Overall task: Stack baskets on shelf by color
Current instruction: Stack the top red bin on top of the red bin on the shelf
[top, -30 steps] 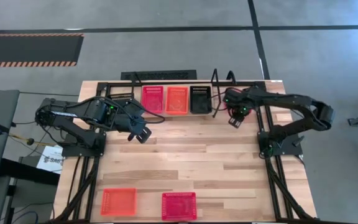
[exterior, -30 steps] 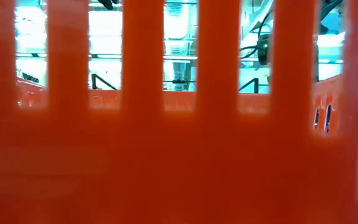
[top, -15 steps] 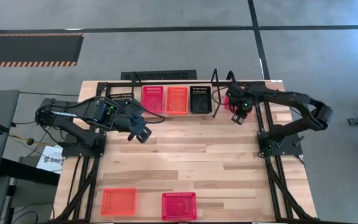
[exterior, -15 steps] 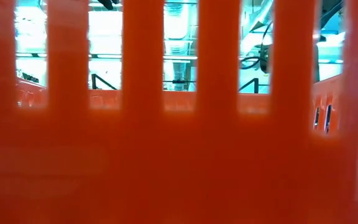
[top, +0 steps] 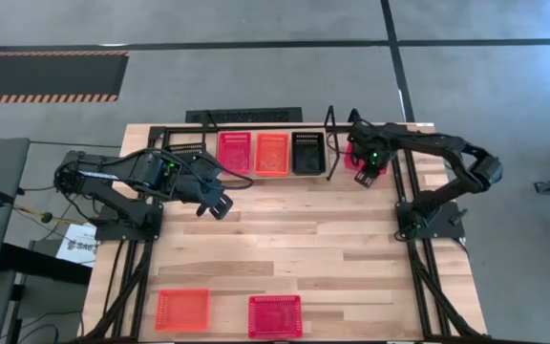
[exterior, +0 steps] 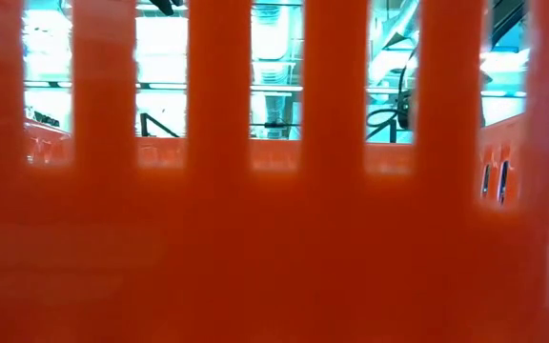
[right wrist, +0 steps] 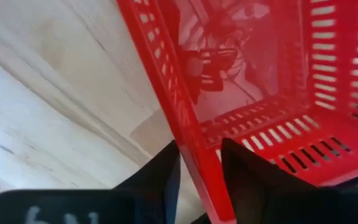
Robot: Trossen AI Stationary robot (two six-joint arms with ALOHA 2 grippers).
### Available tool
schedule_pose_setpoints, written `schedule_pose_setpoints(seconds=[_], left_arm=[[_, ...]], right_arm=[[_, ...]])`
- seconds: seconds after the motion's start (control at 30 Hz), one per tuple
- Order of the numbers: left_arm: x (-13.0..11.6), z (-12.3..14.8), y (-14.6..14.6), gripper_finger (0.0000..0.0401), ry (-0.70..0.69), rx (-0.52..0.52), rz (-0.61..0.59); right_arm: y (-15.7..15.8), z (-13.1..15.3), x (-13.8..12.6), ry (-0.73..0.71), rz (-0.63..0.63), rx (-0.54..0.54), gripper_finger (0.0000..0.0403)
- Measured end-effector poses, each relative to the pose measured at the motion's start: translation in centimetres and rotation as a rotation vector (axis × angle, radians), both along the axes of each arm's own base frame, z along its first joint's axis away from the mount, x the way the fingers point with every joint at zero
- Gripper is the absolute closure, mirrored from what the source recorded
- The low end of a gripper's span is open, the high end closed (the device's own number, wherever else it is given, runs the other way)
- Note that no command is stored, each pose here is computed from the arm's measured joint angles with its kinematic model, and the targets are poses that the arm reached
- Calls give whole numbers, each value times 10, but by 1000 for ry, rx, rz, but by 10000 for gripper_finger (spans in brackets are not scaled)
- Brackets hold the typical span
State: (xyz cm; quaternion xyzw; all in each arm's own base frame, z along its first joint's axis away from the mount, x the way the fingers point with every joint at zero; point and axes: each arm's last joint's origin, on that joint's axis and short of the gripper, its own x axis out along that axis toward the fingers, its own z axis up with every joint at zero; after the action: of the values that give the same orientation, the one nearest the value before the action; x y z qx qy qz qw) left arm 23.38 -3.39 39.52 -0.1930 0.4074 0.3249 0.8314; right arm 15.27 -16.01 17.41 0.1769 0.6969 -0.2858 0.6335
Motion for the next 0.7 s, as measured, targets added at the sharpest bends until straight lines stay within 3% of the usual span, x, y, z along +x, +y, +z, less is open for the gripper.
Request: schedule_pose_setpoints(seconds=[0.27, 0.5, 0.7], left_arm=[[0, 0, 0, 288, -1, -1, 1], [0, 0, 0, 288, -1, -1, 2], [0, 0, 1, 288, -4, 17, 10]], right_arm=[[3, -1, -4, 36, -62, 29, 388], [24, 31, -15, -32, -121, -37, 396], [61, 70, -28, -235, -189, -164, 398]])
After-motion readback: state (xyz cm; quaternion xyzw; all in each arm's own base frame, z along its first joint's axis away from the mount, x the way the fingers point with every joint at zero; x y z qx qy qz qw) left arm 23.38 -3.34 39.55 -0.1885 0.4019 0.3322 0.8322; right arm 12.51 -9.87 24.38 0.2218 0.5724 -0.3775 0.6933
